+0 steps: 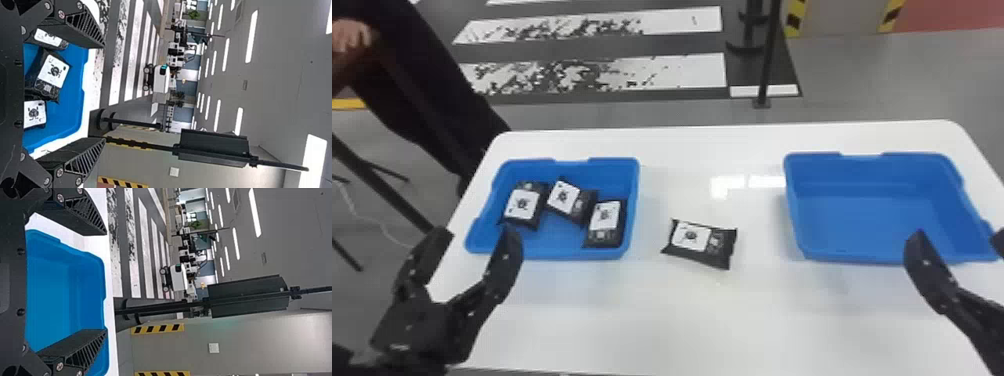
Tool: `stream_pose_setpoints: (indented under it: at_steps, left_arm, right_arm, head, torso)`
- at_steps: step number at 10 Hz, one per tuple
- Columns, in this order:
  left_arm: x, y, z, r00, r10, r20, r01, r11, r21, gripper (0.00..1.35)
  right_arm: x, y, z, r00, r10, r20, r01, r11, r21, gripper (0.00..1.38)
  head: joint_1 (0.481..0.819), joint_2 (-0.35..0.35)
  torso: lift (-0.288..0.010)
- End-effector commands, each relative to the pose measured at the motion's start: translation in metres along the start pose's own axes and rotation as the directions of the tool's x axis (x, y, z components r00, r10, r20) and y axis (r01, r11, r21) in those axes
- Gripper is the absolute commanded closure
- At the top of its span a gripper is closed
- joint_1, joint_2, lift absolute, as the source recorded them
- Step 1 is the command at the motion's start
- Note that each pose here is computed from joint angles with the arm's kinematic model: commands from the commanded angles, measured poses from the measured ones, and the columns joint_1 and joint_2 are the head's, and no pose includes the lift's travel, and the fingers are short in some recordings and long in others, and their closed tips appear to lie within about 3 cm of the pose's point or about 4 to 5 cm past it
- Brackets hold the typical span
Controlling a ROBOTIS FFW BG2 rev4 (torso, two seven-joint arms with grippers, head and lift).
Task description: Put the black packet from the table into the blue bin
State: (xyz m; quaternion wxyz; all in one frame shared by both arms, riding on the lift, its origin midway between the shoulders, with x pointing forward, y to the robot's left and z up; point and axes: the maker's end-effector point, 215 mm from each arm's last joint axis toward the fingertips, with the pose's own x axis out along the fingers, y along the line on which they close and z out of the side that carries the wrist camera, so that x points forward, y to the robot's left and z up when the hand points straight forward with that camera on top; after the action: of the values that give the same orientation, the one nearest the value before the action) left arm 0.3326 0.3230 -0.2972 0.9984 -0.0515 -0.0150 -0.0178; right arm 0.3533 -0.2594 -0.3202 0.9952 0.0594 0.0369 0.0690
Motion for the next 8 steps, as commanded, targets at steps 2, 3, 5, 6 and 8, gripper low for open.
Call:
stream_pose_setpoints:
  at_steps: [2, 3, 5, 6, 8]
  left_arm:
    - [0.000, -0.002, -0.001, 1.000, -0.005, -0.004, 0.005, 1.000, -0.003, 0.19]
    - [0.001, -0.003, -0.001, 1.000, -0.006, -0.002, 0.006, 1.000, -0.004, 0.19]
    - [0.001, -0.003, -0.001, 1.000, -0.007, -0.002, 0.007, 1.000, -0.002, 0.19]
    - [0.002, -0.005, 0.001, 1.000, -0.012, 0.003, 0.012, 1.000, 0.000, 0.19]
    - [0.015, -0.027, -0.008, 0.997, -0.077, -0.014, 0.077, 0.996, 0.036, 0.19]
  right_arm:
    - [0.001, 0.000, 0.001, 1.000, 0.000, 0.002, 0.000, 1.000, 0.001, 0.13]
    - [0.001, 0.000, 0.001, 1.000, 0.000, 0.002, 0.000, 1.000, 0.002, 0.13]
    - [0.000, 0.000, 0.000, 1.000, -0.001, 0.002, 0.001, 1.000, 0.002, 0.13]
    - [0.001, 0.000, 0.001, 1.000, 0.000, 0.002, 0.000, 1.000, 0.002, 0.13]
    - [0.000, 0.000, 0.000, 1.000, -0.001, 0.002, 0.001, 1.000, 0.002, 0.13]
  head:
    - [0.695, 0.107]
    - [0.695, 0.105]
    - [0.695, 0.104]
    - [0.695, 0.103]
    - [0.695, 0.097]
  torso:
    - [-0.110]
    - [-0.110]
    - [-0.110]
    - [-0.110]
    - [-0.110]
